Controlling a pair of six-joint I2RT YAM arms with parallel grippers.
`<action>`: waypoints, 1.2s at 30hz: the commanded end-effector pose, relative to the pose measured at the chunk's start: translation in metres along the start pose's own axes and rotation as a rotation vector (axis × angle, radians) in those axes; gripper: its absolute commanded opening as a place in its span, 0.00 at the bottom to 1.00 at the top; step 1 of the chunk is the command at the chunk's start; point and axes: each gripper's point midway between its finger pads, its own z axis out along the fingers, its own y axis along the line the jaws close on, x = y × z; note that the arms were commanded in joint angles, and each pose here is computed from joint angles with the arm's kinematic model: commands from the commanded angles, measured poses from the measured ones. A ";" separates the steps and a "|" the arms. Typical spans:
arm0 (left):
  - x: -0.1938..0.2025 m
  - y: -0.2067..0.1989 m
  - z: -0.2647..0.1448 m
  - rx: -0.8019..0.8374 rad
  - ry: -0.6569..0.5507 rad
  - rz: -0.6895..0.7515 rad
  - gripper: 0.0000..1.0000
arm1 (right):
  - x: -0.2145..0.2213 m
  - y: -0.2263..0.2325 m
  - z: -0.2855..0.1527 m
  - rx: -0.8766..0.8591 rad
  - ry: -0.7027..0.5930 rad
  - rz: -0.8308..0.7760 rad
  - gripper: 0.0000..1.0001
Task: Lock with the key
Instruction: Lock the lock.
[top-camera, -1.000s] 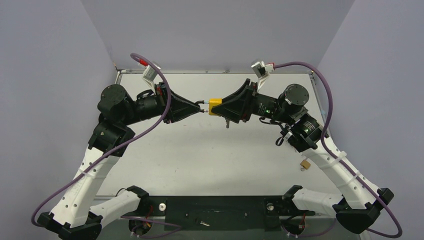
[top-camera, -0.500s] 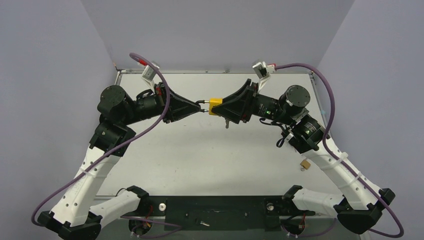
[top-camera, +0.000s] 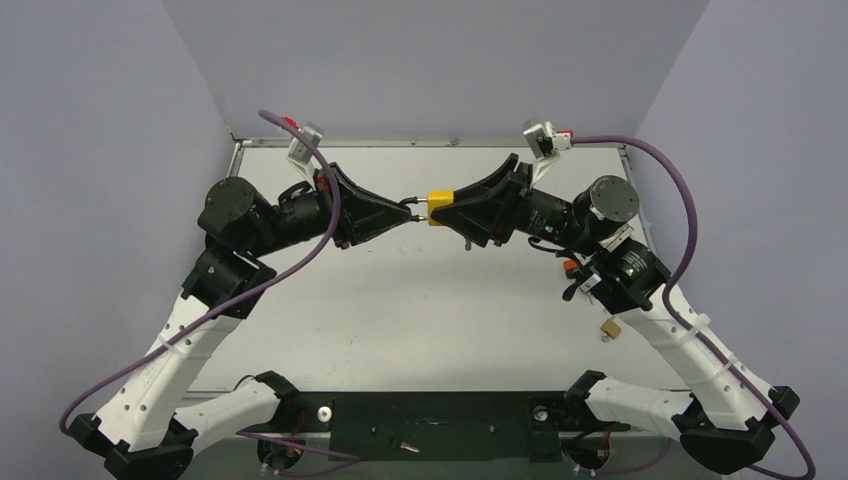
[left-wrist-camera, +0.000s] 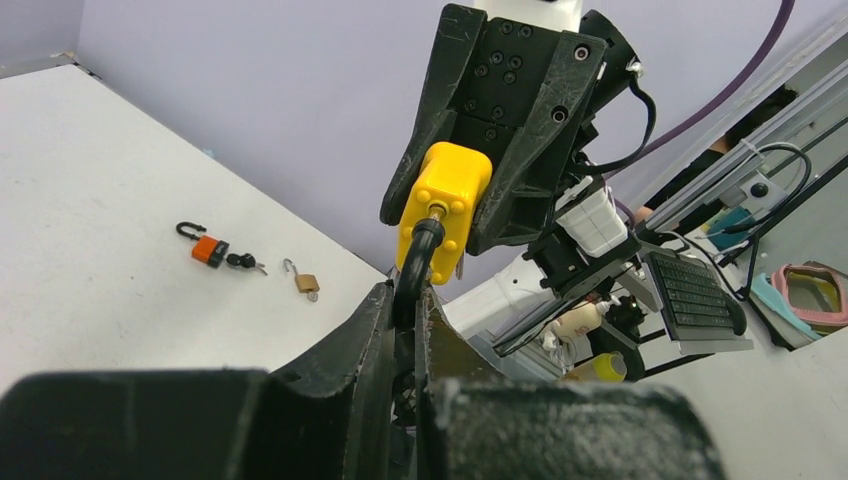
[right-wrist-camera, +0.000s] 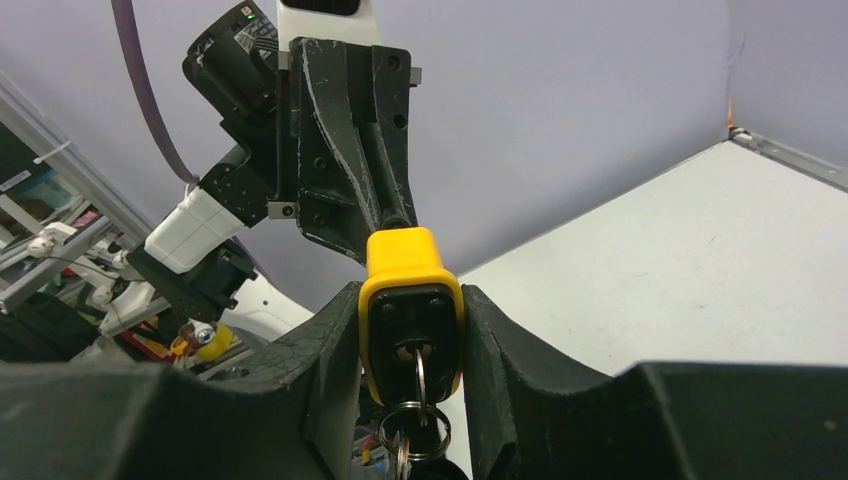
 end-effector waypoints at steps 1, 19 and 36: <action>0.012 -0.029 0.019 0.172 0.067 -0.039 0.00 | 0.031 -0.004 0.026 -0.020 0.091 -0.008 0.00; 0.006 -0.047 0.009 0.212 0.064 -0.026 0.00 | 0.054 -0.003 0.036 -0.041 0.153 -0.011 0.00; 0.009 -0.042 0.004 0.149 0.078 0.057 0.00 | 0.060 0.001 0.042 -0.072 0.154 0.032 0.00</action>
